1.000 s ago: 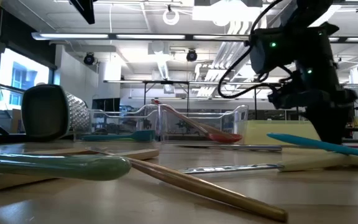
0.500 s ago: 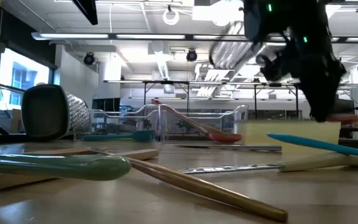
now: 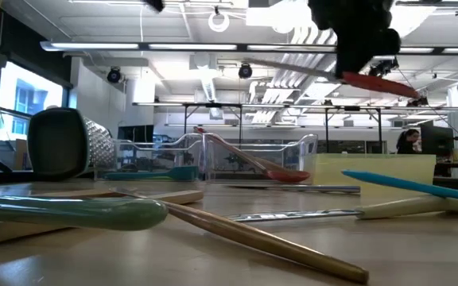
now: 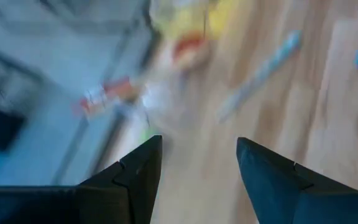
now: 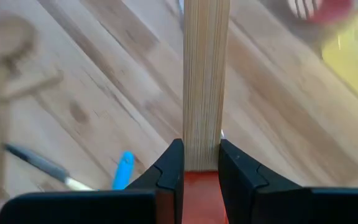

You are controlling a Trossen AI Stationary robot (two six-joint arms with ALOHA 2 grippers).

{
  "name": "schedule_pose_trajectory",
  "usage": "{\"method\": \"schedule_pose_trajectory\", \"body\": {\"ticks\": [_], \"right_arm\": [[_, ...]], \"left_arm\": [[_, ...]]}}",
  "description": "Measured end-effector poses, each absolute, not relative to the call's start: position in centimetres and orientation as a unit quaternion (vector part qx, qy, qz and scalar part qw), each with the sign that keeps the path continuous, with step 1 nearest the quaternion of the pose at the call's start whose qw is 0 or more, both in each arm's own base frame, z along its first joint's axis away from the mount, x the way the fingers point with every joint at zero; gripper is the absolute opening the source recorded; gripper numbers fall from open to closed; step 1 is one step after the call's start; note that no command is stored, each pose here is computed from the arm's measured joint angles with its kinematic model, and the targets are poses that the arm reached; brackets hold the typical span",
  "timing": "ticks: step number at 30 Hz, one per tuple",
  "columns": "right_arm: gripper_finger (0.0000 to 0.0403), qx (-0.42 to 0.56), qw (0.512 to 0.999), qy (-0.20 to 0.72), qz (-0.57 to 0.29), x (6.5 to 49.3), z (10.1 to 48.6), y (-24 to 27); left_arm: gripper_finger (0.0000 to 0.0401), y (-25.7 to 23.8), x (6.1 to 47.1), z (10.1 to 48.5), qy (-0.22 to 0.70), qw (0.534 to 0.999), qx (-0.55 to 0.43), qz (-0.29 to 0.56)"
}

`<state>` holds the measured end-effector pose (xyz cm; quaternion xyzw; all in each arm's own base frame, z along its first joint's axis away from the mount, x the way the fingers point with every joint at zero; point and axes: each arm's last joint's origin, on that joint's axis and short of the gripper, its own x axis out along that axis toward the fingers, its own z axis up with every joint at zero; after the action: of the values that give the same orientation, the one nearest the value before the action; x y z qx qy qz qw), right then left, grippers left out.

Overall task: Pick & Place Kitchen Items
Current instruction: Put the red spatula into the left transparent bin

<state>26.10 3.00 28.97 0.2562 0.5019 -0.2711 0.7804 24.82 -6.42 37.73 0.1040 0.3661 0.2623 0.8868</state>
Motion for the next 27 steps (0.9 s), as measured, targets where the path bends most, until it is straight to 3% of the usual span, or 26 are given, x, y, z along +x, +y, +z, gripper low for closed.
{"method": "schedule_pose_trajectory", "body": {"ticks": [5, 11, 27], "right_arm": [[0.0060, 0.278, 0.823, 0.451, -0.207, 27.2, 30.1, 3.3], [0.0060, 0.291, 0.857, 0.405, -0.132, 28.5, 31.0, 3.7], [0.0060, 0.293, 0.862, 0.403, -0.097, 28.7, 31.2, 3.9]], "left_arm": [[0.0200, -7.7, 26.6, 39.6, 0.289, 0.907, 0.236, 0.197], [0.0200, -8.2, 28.9, 40.1, 0.257, 0.880, 0.372, 0.145], [0.0200, -7.2, 34.2, 35.6, 0.343, 0.719, 0.597, 0.090]]}}
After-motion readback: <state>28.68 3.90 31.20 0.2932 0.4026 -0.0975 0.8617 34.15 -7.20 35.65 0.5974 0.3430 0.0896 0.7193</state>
